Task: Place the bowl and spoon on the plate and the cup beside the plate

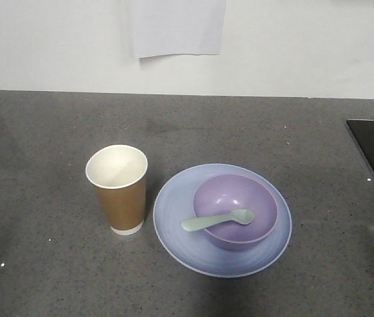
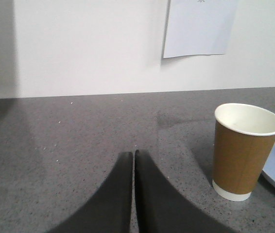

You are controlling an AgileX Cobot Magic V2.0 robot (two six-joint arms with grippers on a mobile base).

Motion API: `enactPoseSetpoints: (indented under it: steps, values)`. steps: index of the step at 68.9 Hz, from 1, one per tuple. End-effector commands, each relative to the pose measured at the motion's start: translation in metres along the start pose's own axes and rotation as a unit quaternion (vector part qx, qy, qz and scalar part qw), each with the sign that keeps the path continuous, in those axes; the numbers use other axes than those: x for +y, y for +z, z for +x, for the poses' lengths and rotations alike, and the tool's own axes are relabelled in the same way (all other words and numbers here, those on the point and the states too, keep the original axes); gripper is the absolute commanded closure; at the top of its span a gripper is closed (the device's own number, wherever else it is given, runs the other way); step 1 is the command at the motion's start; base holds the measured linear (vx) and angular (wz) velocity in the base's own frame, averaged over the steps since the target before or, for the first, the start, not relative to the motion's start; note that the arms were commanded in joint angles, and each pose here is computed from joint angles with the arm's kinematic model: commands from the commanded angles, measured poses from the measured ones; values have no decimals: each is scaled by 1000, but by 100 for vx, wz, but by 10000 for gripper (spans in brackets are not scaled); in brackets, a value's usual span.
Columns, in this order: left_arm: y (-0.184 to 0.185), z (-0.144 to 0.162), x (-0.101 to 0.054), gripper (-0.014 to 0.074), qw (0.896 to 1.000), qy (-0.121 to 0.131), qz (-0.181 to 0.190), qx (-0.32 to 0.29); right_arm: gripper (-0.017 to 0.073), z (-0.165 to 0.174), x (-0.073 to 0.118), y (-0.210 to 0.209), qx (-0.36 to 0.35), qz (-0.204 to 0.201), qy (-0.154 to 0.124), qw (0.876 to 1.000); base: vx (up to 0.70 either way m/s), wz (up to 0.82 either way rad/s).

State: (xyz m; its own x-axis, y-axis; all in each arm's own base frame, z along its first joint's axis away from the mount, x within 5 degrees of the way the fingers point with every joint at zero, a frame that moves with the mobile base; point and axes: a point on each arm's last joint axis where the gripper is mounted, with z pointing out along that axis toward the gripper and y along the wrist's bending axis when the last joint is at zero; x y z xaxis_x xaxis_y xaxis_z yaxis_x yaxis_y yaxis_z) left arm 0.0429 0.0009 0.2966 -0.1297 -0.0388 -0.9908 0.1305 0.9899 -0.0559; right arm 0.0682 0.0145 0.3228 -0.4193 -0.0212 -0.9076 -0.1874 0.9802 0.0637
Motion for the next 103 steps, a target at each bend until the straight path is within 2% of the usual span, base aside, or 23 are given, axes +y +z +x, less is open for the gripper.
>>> enactPoseSetpoints:
  steps: [1,5,15,28,42,103]
  values:
    - [7,-3,-7,601,997,28,33,-60,569,-14,1,-4,-49,-4,-2,999,0,0]
    - [11,5,-8,601,996,34,37,-67,569,-14,1,-4,-49,-4,-2,999,0,0]
    - [15,23,-6,601,995,39,14,-94,569,-14,1,-4,-49,-4,-2,999,0,0]
    - [17,52,0,601,991,31,-32,-128,569,-14,1,-4,-49,-4,-2,999,0,0]
    - [21,77,3,601,988,29,-48,-147,570,-14,1,-4,-49,-4,-2,999,0,0]
    - [21,80,3,601,988,29,-48,-144,570,-14,1,-4,-46,-4,-2,999,0,0]
